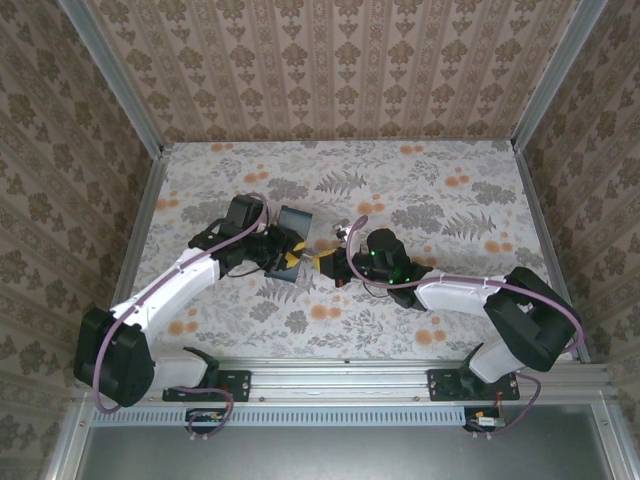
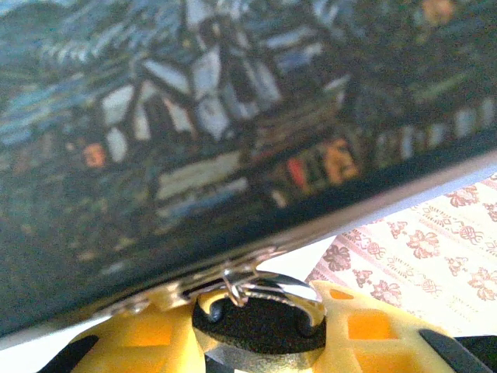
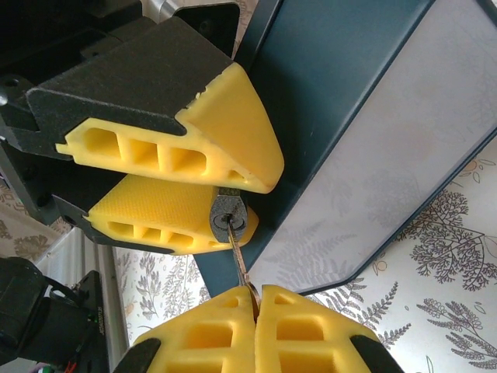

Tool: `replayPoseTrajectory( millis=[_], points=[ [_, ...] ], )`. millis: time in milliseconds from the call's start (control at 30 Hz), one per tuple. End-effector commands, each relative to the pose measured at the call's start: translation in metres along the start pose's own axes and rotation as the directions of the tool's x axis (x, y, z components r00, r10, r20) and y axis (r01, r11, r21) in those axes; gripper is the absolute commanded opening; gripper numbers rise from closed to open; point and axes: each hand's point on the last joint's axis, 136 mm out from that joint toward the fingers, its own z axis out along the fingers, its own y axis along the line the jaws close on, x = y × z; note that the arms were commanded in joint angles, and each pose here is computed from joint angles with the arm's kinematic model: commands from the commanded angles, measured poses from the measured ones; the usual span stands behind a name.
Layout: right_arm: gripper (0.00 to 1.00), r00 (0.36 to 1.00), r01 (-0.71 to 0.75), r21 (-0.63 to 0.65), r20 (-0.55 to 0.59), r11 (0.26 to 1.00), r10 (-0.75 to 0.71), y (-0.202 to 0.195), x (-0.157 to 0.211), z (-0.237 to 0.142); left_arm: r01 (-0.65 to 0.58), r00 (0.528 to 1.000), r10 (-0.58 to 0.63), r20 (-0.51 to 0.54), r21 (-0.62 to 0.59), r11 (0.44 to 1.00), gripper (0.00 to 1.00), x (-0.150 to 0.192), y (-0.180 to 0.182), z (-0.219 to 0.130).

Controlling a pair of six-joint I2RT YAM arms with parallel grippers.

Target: Unlock a padlock with a key

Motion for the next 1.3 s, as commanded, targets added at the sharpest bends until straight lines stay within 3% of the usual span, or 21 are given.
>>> replayPoseTrajectory(
  millis=[0, 933, 1267],
  points=[
    [0.0, 0.998, 0.019, -0.018, 0.067, 1.0, -0.018, 0.009, -0.023, 0.005, 0.022, 1.0, -0.022, 0.011, -0.01, 1.0, 0.1, 0.0, 0.006, -0.002],
    [0.0, 0.991, 0.057, -0.063, 0.125, 0.996, -0.048, 0.029, -0.043, 0.008, 0.03, 0.999, -0.03, 0.02, -0.02, 0.999, 0.1, 0.001, 0.007, -0.002],
    [0.0, 0.985, 0.101, -0.007, 0.138, 0.995, -0.099, 0.044, -0.051, 0.016, 0.032, 0.999, -0.032, 0.033, -0.014, 0.999, 0.1, 0.001, 0.002, -0.003]
  ],
)
